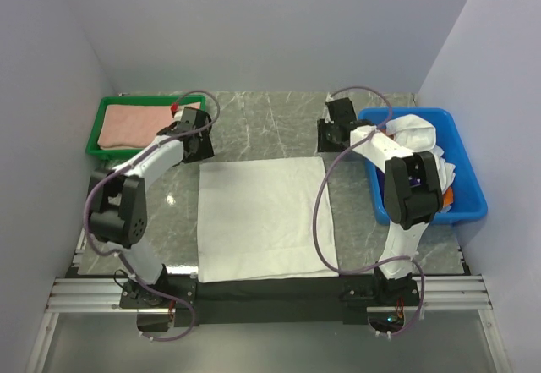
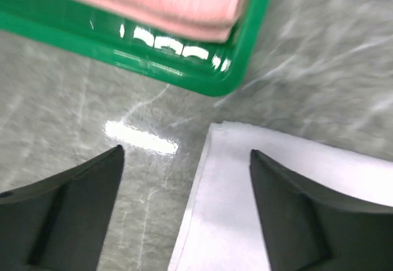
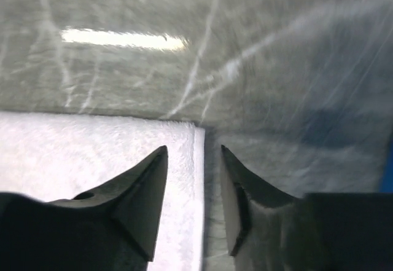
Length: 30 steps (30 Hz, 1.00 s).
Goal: Fold and stack the towels
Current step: Fold the towel
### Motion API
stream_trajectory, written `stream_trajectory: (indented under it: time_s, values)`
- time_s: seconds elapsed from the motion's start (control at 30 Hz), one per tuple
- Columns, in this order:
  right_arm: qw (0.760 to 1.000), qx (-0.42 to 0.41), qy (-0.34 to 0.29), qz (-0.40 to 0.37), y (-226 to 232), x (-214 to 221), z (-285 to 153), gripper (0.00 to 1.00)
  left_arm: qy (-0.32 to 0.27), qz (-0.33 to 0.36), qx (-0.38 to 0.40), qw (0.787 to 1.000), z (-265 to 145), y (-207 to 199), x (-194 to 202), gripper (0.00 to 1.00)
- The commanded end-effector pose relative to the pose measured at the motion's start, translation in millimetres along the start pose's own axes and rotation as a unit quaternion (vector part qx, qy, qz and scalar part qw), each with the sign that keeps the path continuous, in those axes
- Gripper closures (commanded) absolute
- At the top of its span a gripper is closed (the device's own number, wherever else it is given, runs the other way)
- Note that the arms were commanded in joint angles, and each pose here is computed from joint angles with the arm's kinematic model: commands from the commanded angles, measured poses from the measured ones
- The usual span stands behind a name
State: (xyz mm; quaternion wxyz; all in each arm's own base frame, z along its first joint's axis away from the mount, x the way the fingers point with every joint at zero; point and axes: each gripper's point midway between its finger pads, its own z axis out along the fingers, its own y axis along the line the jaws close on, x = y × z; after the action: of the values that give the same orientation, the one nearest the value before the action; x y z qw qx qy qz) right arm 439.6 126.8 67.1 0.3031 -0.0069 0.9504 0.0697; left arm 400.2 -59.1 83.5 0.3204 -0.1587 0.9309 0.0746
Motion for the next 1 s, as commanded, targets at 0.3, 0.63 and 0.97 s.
stream_trajectory:
  time_s: [0.3, 0.63, 0.97]
  values:
    - [0.947, -0.131, 0.053, -0.289, 23.1, -8.3, -18.2, 0.32, -0.096, 0.062, 0.155, 0.981, -83.1, -9.6, -21.8, 0.01]
    - [0.918, -0.154, 0.128, -0.343, 13.1, 7.1, 12.4, 0.42, -0.080, 0.066, 0.146, 0.984, -70.6, -3.4, -1.5, 0.01]
    - [0.917, -0.153, 0.147, -0.337, 10.0, 10.3, 27.1, 0.46, -0.053, 0.074, 0.126, 0.988, -54.3, -5.3, 2.3, 0.01]
